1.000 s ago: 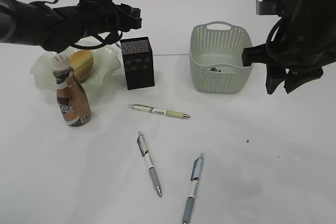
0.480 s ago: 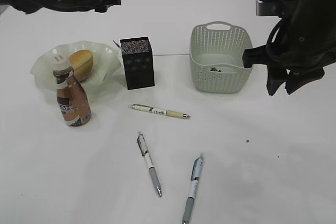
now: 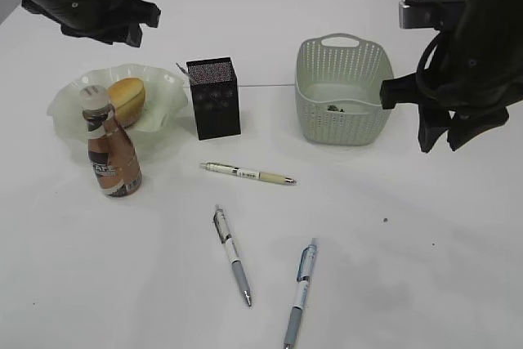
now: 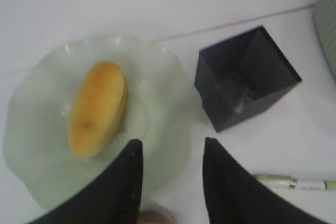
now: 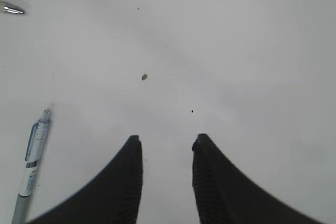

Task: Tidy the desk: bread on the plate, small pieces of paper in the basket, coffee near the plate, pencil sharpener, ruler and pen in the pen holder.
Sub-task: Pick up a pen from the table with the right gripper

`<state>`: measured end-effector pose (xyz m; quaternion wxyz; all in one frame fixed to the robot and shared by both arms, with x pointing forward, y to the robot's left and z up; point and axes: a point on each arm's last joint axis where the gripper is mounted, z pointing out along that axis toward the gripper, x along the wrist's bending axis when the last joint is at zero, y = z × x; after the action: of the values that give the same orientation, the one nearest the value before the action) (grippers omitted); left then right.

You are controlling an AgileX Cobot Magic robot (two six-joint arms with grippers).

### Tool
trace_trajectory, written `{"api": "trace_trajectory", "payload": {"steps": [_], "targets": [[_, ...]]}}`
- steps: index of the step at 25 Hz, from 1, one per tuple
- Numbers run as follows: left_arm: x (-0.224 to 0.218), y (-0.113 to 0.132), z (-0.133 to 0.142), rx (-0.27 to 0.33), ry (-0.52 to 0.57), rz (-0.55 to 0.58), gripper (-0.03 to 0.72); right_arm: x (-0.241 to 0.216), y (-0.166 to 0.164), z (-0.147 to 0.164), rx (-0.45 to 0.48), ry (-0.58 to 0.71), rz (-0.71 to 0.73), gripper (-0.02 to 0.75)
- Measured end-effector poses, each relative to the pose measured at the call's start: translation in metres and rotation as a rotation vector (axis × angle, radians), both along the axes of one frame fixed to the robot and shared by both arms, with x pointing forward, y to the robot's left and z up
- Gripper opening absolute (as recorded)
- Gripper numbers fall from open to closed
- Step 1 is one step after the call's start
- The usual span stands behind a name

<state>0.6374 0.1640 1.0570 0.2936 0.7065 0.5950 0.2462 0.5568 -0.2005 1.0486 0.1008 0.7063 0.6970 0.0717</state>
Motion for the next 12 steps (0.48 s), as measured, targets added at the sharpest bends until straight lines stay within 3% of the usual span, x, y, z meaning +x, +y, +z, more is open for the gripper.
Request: {"api": "trace_trajectory", "payload": {"steps": [5,12], "targets": [[-0.020,-0.005,0.008,-0.002,0.181,0.000,0.270,-0.002,-0.001,0.000,-0.015,0.024,0.022,0.239],[-0.035,-0.001,0.039,0.061,0.356,0.011,0.267,-0.005,-0.002,-0.001,-0.037,0.055,0.074,0.239]]}}
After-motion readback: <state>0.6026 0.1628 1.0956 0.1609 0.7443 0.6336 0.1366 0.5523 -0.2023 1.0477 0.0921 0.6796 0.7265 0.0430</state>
